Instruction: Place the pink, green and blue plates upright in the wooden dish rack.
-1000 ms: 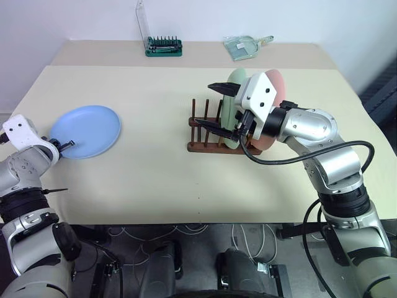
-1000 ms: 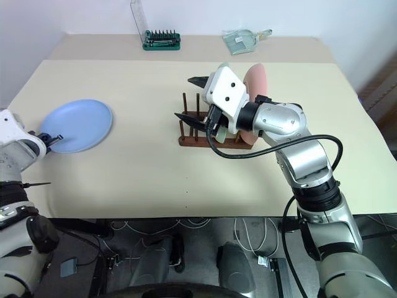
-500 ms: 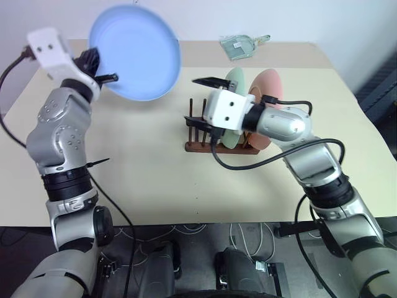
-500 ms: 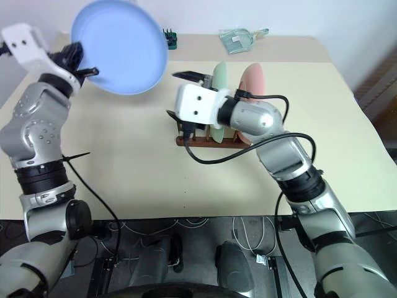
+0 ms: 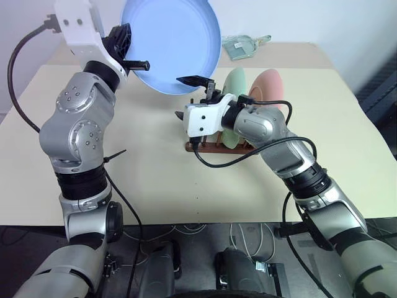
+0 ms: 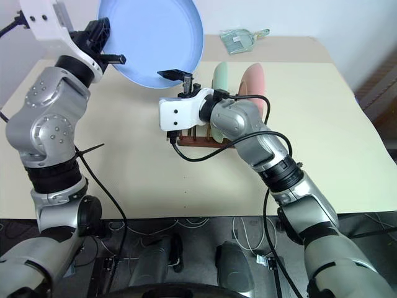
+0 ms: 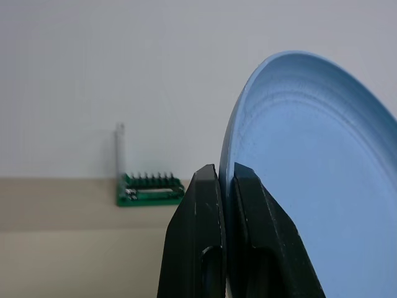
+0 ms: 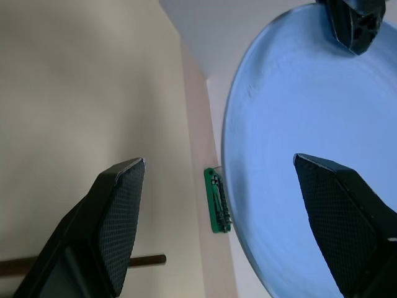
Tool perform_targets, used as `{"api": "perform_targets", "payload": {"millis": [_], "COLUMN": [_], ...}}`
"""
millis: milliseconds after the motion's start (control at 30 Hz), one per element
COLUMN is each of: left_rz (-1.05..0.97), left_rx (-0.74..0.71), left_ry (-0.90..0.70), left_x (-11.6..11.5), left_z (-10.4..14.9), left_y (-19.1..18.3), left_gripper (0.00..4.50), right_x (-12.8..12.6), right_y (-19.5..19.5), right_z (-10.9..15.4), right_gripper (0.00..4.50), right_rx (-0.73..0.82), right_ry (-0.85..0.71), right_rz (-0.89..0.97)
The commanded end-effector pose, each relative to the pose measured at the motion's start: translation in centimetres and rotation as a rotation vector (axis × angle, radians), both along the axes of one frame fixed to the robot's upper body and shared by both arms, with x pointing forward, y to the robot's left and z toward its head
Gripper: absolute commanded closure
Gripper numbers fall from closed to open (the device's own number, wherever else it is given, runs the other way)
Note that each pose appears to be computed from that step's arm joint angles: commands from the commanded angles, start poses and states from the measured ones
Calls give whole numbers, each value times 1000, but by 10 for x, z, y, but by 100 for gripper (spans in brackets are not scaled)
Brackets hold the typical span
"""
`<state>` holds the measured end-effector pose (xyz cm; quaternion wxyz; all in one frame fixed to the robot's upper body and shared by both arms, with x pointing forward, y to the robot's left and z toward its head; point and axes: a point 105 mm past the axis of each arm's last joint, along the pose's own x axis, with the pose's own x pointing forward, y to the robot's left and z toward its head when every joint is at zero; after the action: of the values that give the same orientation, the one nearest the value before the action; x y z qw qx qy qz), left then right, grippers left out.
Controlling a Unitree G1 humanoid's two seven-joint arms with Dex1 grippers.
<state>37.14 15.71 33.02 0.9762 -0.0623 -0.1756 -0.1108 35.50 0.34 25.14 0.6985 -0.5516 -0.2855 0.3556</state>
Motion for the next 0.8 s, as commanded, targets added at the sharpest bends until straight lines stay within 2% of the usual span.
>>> {"api": "perform_targets", "payload": {"millis": [33,133,300,433,567,733,767,800], "left_rz": [-24,-36,-28,-32,-85,-18,4,41], "left_rx": [-18,-32,-24,-30,-147,-311,-335,-368], "left_ry": [-80,-77,-69,-65,-99,-135,-144,-166], "left_x": [-16,-18,-18,-18,-21,-18,-18,-18], "left_z": [23,23,22,21,28,35,37,41], "left_y": [0,1,2,2,5,37,46,61], "left_gripper": [449,450,450,450,303,38,4,4], "right_x": [3,6,6,6,6,6,6,5], "right_y": [2,1,4,5,4,3,3,3], "right_z": [12,10,10,10,12,12,13,13], "right_gripper": [58,193,446,446,450,450,450,450], "right_rx": [7,9,20,22,27,27,29,37], "right_ry": [-67,-63,-63,-68,-82,-92,-92,-88], "right_rz": [-6,-18,-10,-8,-13,-16,-15,-11]}}
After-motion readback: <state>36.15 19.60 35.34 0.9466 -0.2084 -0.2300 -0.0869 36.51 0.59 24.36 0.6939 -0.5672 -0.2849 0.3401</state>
